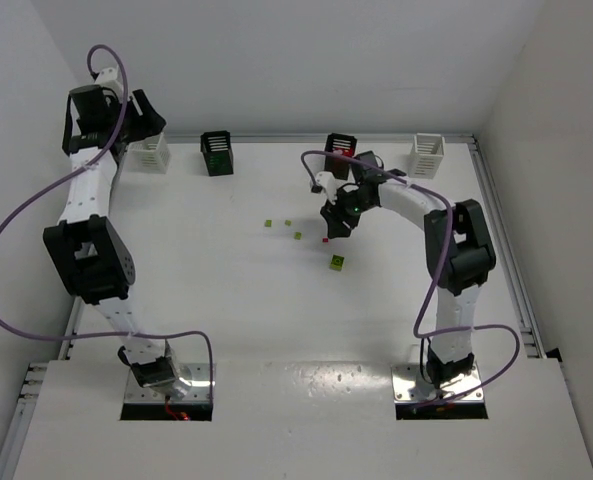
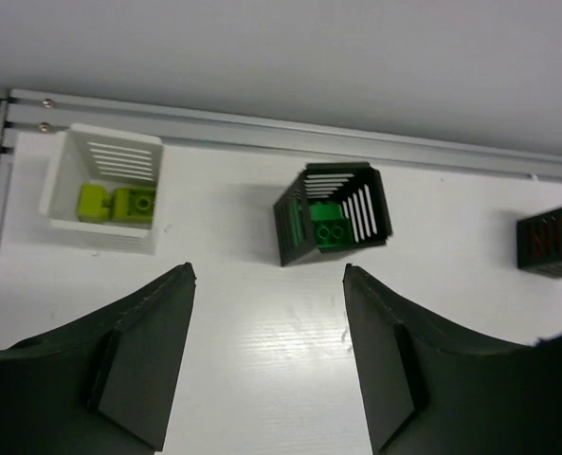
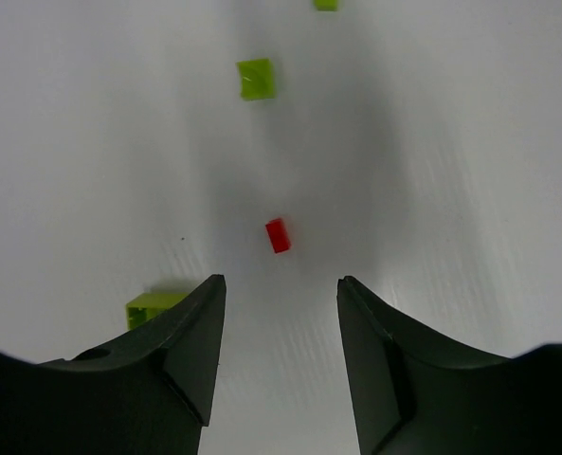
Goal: Sort the legos into containers by color
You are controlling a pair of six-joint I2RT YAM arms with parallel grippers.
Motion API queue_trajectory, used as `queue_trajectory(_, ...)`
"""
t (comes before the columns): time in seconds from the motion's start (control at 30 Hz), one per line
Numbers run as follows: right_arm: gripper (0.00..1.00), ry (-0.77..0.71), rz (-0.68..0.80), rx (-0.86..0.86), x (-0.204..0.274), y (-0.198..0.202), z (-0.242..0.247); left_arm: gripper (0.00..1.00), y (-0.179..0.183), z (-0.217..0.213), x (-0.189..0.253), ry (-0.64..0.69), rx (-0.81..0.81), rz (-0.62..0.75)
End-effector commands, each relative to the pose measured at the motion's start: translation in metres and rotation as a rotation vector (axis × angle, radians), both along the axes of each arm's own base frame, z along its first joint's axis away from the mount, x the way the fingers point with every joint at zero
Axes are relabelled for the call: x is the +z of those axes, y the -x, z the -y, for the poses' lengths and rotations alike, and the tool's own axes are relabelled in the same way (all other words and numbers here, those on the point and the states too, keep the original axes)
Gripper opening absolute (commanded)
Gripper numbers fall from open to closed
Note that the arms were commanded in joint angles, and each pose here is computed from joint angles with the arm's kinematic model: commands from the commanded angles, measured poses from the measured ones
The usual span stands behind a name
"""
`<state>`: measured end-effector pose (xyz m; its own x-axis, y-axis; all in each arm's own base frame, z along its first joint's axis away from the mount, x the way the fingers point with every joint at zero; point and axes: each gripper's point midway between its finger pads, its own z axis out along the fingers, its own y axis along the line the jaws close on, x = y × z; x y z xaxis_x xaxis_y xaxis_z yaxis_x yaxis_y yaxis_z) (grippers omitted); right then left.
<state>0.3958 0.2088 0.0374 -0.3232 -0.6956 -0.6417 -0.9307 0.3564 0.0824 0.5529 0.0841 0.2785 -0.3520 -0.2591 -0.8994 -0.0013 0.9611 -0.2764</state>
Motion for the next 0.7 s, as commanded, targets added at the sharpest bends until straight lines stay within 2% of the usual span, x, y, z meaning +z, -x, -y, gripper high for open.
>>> queue_trajectory(0.0,0.51,-0.059,0.072,0.160,0.021,0.002,-0.015,0.70,0.022,0.019,0.004,0.027,-0.114,-0.005)
queue_trajectory(0.13,0.56,-0.027,0.069,0.260,0.010,0.006,-0.018,0.71,0.036,0.034,0.005,0.021,-0.146,-0.006)
queue_trajectory(0.27,0.56,0.005,0.115,0.305,0.005,0.005,-0.022,0.71,0.046,0.035,0.001,0.021,-0.138,-0.019)
queue_trajectory(0.67,0.56,0.055,0.074,0.369,-0.030,0.007,-0.030,0.71,0.061,0.039,-0.004,0.028,-0.138,-0.038)
